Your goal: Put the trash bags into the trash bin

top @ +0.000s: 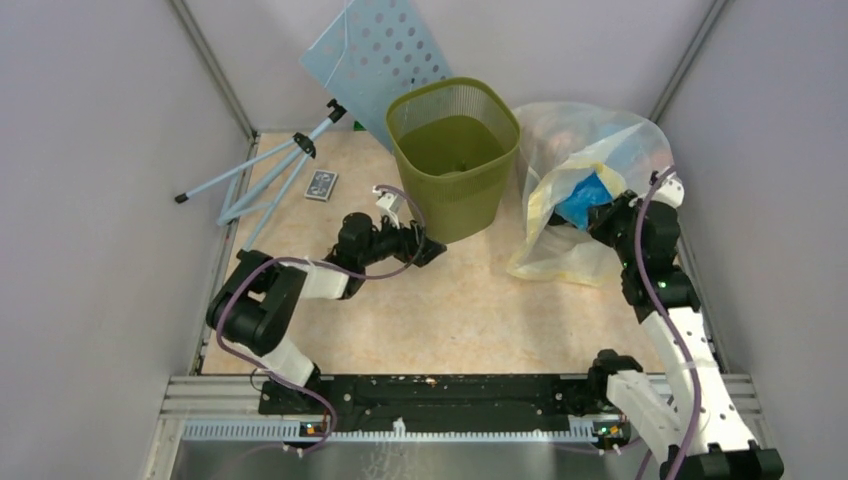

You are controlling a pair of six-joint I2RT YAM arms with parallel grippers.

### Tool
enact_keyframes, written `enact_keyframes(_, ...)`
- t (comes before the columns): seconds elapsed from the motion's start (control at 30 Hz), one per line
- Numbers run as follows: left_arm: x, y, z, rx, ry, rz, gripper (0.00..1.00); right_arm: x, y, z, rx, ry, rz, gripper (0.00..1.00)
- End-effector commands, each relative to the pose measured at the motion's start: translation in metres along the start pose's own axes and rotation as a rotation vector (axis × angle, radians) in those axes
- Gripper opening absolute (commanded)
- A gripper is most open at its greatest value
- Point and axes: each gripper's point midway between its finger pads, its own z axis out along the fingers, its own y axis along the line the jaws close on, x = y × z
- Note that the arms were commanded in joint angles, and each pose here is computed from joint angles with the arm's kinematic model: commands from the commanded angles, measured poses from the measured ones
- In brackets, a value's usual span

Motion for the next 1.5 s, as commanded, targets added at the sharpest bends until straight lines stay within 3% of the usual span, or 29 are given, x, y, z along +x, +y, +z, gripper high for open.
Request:
enact_keyframes(0.0,-0.001,-0.046,-0.008,0.06,-0.002,0.025,0.99,-0.01,0.035,-0.045,-0.173,0.064,-0.083,0.0)
enact_keyframes(0.1,0.01,-0.071,-0.016,0.083,0.023,0.057,0.99,-0.015,0.063,-0.063,-0.302,0.102,-0.082,0.0)
enact_keyframes(0.23,0.021,-0.095,-0.032,0.104,0.069,0.121,0.99,0.024,0.152,-0.125,-0.935,0.377,-0.114,0.0)
enact_keyframes(0.3,0.024,-0.1,-0.04,0.102,0.101,0.13,0.99,0.047,0.167,-0.139,-1.007,0.439,-0.139,0.0)
enact_keyframes(0.43,0.011,-0.111,-0.052,0.088,0.114,0.108,0.99,0.107,0.169,-0.136,-0.901,0.481,-0.312,0.0)
enact_keyframes(0.57,-0.016,-0.119,-0.056,0.044,0.088,0.092,0.99,0.151,0.172,-0.128,-0.844,0.582,-0.382,0.0)
enact_keyframes(0.73,-0.063,-0.111,-0.064,-0.154,0.074,0.094,0.99,0.169,0.172,-0.11,-0.792,0.611,-0.366,0.0)
enact_keyframes(0.87,-0.104,-0.119,-0.06,-0.181,0.037,0.197,0.99,0.178,0.167,-0.101,-0.778,0.591,-0.355,0.0)
enact_keyframes(1.03,-0.121,-0.109,-0.044,-0.204,0.014,0.323,0.99,0.196,0.156,-0.098,-0.782,0.62,-0.364,0.0)
enact_keyframes(1.1,-0.107,-0.101,-0.04,-0.194,0.048,0.373,0.99,0.213,0.144,-0.097,-0.78,0.664,-0.388,0.11)
enact_keyframes(1.2,-0.102,-0.101,-0.041,-0.175,0.102,0.428,0.99,0.223,0.127,-0.094,-0.729,0.692,-0.426,0.41)
enact_keyframes(1.43,-0.085,-0.091,-0.056,-0.198,0.157,0.497,0.99,0.195,0.098,-0.068,-0.492,0.531,-0.437,0.45)
enact_keyframes(1.47,-0.081,-0.089,-0.056,-0.192,0.16,0.496,0.99,0.191,0.095,-0.064,-0.458,0.505,-0.429,0.49)
